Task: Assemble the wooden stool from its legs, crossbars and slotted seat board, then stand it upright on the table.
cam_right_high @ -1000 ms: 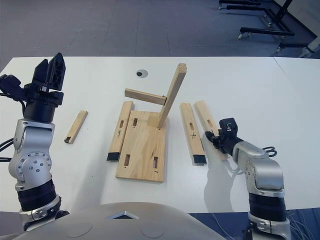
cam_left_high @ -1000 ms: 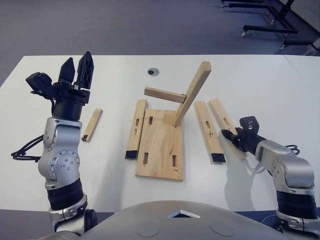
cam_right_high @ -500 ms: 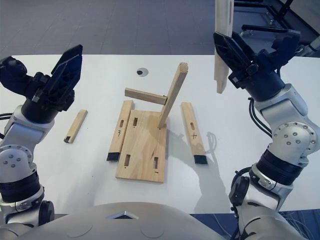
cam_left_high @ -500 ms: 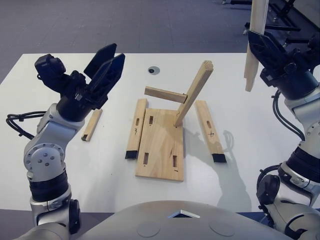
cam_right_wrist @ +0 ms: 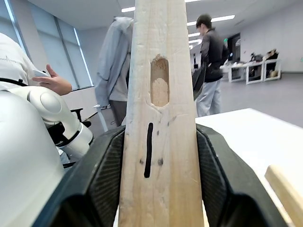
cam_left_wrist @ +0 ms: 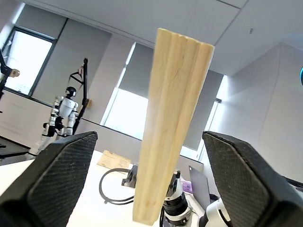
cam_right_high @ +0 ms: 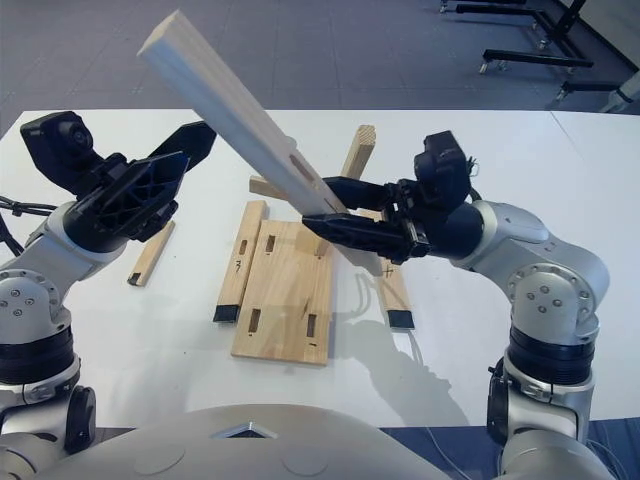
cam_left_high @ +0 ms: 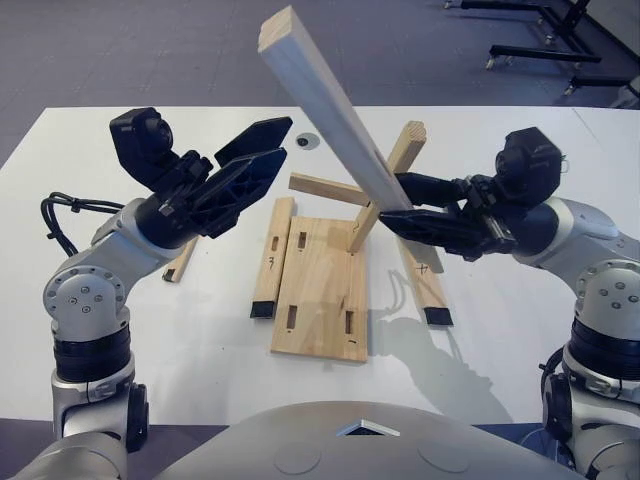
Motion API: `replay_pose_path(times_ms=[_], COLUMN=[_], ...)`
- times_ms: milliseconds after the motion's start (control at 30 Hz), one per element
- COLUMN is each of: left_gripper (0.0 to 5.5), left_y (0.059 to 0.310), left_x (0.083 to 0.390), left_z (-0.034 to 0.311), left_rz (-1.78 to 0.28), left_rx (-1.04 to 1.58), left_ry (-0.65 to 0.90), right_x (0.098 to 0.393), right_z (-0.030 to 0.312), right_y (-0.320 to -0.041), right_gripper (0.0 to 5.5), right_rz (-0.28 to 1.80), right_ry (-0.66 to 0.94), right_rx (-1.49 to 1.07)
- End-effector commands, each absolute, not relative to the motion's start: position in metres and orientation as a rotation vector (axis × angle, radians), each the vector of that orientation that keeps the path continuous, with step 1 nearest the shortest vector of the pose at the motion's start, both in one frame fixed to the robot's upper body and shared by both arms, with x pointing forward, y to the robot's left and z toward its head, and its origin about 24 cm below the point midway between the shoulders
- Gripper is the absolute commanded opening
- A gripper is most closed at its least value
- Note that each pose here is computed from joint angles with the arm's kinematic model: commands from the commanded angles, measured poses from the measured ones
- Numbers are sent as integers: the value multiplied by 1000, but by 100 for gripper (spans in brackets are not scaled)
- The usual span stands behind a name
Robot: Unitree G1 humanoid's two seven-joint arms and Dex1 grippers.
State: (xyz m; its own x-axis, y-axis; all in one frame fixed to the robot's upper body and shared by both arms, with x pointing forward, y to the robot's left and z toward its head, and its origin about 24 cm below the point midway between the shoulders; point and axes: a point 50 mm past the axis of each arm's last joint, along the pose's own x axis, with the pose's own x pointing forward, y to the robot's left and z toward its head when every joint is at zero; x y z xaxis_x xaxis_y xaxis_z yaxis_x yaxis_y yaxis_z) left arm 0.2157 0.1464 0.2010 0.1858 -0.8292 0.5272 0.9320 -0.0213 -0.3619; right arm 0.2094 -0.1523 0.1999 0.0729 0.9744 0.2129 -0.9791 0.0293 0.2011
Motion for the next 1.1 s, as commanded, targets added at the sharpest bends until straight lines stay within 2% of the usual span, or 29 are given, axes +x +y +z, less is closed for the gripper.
replay_pose_path(times_ms=[33,267,533,900,1100], left_gripper=[406,406,406,242,232], left_y=[139,134,136,132,134], left_x=[214,210,211,207,206], left_z=[197,195,194,189,188], left_rz=[-1452,-1502,-1491,-1487,-1472], left_rx=[-697,-699,-748,-771,-746], left_ry=[-116,-83,-101,-69,-138], right_x=[213,224,222,222,226], right_z=[196,190,181,176,178], right_y=[-142,-132,-134,-135,-134], right_gripper=[203,203,203,203,203], right_rz=[1547,1552,1547,1546,1510], right_ry=[-31,-51,-24,3,-11], right_rx=[302,276,265,222,228])
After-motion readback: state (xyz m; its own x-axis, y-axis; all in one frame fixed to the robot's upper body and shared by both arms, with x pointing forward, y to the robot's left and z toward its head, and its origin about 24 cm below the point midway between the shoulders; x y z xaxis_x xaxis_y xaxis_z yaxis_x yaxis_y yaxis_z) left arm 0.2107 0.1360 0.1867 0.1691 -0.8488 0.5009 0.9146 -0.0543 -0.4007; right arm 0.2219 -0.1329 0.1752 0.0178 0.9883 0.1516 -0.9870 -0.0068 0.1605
